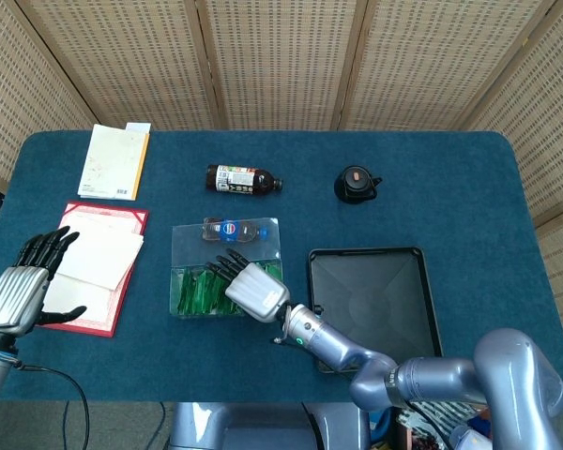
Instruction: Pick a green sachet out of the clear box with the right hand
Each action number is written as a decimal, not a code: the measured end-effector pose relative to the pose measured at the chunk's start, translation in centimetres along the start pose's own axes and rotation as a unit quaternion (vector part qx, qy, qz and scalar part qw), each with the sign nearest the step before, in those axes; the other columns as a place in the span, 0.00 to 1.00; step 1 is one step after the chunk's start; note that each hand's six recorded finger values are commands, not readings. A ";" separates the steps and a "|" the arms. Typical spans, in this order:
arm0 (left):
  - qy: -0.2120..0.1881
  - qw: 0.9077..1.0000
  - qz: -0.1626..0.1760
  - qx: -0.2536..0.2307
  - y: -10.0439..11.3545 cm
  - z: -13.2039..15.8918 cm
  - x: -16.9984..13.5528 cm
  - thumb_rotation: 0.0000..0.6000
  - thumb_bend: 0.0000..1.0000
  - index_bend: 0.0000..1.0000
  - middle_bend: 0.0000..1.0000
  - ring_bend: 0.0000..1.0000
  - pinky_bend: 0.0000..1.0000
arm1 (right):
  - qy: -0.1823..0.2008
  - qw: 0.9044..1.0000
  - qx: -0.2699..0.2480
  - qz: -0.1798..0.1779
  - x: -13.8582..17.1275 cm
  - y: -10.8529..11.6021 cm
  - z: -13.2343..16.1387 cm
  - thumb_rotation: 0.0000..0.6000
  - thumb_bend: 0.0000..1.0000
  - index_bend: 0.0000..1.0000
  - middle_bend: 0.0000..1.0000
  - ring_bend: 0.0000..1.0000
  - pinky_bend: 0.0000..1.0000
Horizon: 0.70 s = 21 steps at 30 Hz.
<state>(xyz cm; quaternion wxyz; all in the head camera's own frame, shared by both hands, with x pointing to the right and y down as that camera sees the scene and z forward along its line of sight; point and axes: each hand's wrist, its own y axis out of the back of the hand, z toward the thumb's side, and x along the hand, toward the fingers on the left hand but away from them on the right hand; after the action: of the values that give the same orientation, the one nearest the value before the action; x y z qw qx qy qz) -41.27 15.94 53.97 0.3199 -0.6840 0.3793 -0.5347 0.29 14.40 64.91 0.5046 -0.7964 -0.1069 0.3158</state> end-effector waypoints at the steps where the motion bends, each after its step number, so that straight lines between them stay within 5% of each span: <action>1: 0.000 1.000 0.000 0.000 0.0 0.0 0.0 1.00 0.05 0.00 0.00 0.00 0.00 | 0.001 1.000 0.000 0.000 0.0 0.0 0.1 1.00 0.46 0.55 0.12 0.00 0.08; 21: 0.001 1.000 -0.003 0.001 -0.1 0.0 0.1 1.00 0.05 0.00 0.00 0.00 0.00 | -0.002 1.000 -0.006 -0.001 -0.5 -0.4 -0.1 1.00 0.52 0.56 0.12 0.00 0.09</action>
<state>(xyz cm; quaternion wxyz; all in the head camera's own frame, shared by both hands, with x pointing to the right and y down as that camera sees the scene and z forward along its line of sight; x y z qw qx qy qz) -41.26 15.88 54.17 0.3183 -0.6845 0.3768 -0.5369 0.04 14.27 65.42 0.5001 -0.7984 -0.1106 0.3165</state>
